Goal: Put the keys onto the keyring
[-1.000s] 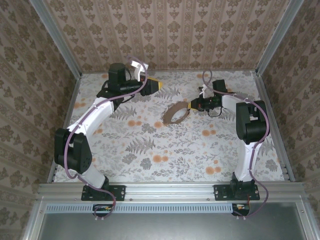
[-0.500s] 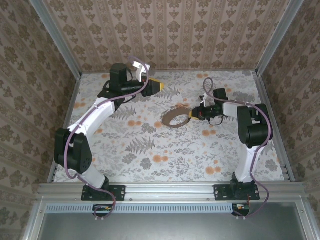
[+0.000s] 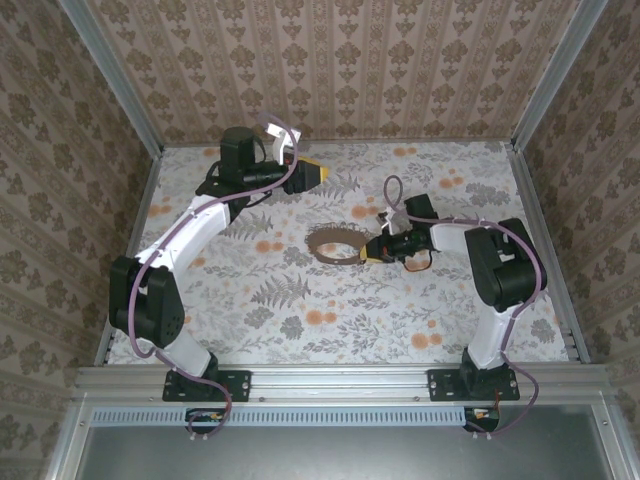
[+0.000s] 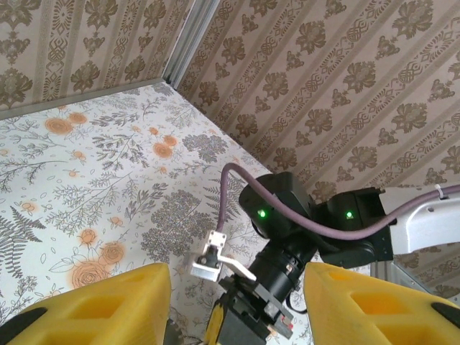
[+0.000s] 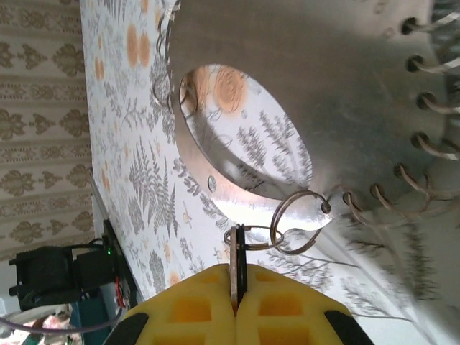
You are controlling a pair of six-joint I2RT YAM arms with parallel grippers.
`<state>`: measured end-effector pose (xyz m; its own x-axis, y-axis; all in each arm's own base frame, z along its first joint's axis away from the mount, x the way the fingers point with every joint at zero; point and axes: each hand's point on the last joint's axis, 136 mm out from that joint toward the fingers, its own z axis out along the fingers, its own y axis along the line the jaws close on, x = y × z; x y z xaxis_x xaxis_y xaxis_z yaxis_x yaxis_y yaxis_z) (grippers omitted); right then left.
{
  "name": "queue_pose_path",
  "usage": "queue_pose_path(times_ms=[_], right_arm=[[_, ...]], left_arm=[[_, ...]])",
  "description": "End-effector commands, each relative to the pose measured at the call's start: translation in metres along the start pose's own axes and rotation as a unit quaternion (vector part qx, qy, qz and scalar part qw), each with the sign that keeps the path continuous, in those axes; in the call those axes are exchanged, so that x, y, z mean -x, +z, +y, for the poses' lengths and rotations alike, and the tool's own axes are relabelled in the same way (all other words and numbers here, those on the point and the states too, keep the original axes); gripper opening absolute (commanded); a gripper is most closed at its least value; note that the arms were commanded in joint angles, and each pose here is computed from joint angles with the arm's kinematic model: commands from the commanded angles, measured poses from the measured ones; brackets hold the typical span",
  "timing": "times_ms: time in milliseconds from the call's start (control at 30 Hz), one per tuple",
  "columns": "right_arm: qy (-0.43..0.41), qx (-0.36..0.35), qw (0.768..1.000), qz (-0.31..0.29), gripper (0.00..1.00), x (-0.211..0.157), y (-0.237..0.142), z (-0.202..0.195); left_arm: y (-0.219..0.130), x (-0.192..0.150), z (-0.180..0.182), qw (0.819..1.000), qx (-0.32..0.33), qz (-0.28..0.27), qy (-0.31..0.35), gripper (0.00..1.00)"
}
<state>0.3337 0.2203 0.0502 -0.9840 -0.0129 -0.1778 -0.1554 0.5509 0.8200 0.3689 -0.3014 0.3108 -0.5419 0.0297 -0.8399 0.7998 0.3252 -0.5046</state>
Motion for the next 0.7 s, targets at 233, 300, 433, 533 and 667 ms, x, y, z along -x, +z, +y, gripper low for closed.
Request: queue_pose_path(times_ms=[233, 300, 433, 533, 667], right_arm=[[-0.031, 0.005, 0.999, 0.030, 0.00, -0.023, 0.021, 0.022], [-0.033, -0.004, 0.999, 0.037, 0.00, -0.029, 0.025, 0.020], [-0.034, -0.023, 0.998, 0.056, 0.00, -0.043, 0.030, 0.014], [-0.036, -0.039, 0.996, 0.078, 0.00, -0.056, 0.033, 0.011], [-0.042, -0.046, 0.994, 0.089, 0.26, -0.065, 0.033, 0.015]], left_arm=[[-0.003, 0.006, -0.009, 1.000, -0.008, -0.004, 0.018, 0.52], [-0.003, 0.005, -0.009, 1.000, -0.008, -0.003, 0.017, 0.52], [-0.004, 0.005, -0.008, 1.000, -0.006, -0.002, 0.017, 0.52], [-0.003, 0.004, -0.007, 1.000, -0.005, -0.002, 0.017, 0.52], [-0.002, 0.004, -0.006, 1.000, -0.005, -0.002, 0.016, 0.52]])
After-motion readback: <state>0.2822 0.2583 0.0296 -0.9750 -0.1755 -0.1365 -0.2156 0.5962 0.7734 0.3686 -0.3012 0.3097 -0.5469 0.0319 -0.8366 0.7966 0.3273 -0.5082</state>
